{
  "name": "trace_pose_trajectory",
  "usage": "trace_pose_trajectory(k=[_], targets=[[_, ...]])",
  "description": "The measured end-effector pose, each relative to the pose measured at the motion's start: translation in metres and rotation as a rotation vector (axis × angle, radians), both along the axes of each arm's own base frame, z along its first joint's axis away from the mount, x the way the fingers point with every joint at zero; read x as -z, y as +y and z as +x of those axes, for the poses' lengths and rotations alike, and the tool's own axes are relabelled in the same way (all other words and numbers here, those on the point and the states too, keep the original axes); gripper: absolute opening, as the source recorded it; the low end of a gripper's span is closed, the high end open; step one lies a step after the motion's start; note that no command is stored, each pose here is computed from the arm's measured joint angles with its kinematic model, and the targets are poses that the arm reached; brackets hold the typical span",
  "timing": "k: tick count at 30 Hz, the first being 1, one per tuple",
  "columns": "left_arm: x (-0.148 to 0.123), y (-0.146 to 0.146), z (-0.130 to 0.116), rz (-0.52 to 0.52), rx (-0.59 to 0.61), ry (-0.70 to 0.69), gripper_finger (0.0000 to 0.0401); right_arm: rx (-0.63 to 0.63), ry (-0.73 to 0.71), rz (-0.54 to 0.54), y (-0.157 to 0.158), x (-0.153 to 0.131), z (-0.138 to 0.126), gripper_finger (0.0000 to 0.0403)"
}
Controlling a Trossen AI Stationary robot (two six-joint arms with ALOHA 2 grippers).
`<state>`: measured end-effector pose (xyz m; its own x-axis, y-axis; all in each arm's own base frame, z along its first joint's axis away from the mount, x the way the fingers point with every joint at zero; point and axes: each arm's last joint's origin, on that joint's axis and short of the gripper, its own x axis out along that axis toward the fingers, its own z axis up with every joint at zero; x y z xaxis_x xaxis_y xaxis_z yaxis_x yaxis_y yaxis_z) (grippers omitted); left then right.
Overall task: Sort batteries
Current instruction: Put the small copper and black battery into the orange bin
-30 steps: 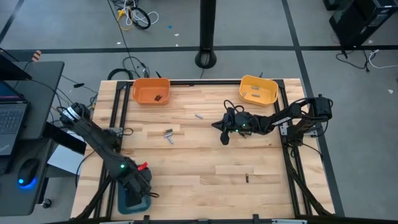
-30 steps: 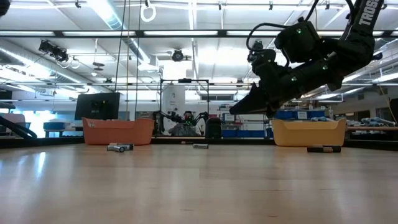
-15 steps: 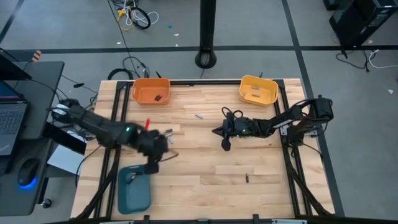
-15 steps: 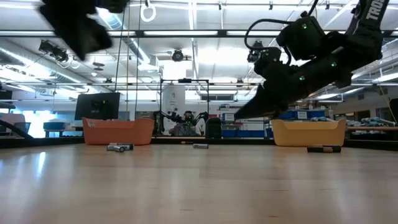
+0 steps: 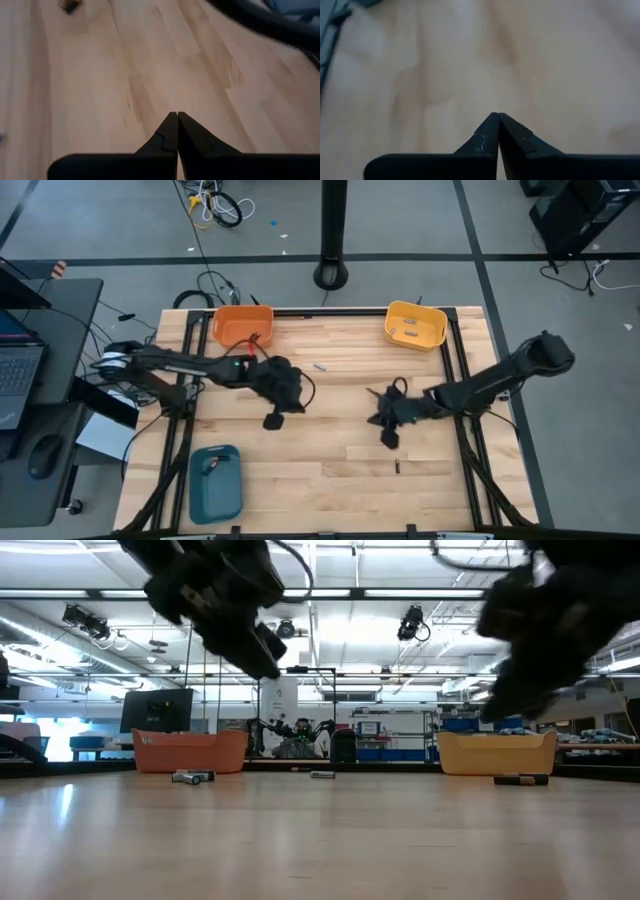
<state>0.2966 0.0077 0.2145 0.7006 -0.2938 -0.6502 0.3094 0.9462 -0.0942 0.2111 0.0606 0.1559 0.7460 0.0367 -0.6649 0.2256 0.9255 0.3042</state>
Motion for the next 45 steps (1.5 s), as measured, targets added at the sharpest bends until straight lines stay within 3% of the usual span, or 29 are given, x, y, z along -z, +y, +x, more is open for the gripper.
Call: trace_pose_trajectory(k=[8, 13, 21, 26, 32, 39, 45], targets=[[0.035, -0.002, 0.021, 0.029, 0.045, 0.045, 0.0006, -0.1, 0.14, 0.158, 0.057, -0.004, -0.036, 0.0024], [0.04, -0.005, 0.028, 0.036, 0.044, 0.018, 0.0009, -0.102, 0.272, 0.106, 0.082, -0.017, -0.038, 0.0057], [0.037, -0.01, 0.032, 0.04, 0.053, -0.037, 0.0012, -0.076, 0.515, 0.045, 0.106, -0.014, -0.022, 0.0208], [0.037, -0.011, 0.032, 0.041, 0.054, -0.041, 0.0012, -0.153, 0.621, -0.02, 0.117, -0.002, -0.012, 0.0311], [0.036, -0.011, 0.033, 0.041, 0.053, -0.046, 0.0013, -0.213, 0.668, -0.098, 0.123, 0.004, -0.002, 0.0382], [0.036, -0.011, 0.033, 0.04, 0.051, -0.046, 0.0013, -0.21, 0.679, -0.131, 0.117, 0.011, 0.005, 0.0396], [0.036, -0.011, 0.033, 0.028, 0.04, -0.04, 0.0013, -0.24, 0.695, -0.129, 0.116, 0.013, 0.006, 0.036]])
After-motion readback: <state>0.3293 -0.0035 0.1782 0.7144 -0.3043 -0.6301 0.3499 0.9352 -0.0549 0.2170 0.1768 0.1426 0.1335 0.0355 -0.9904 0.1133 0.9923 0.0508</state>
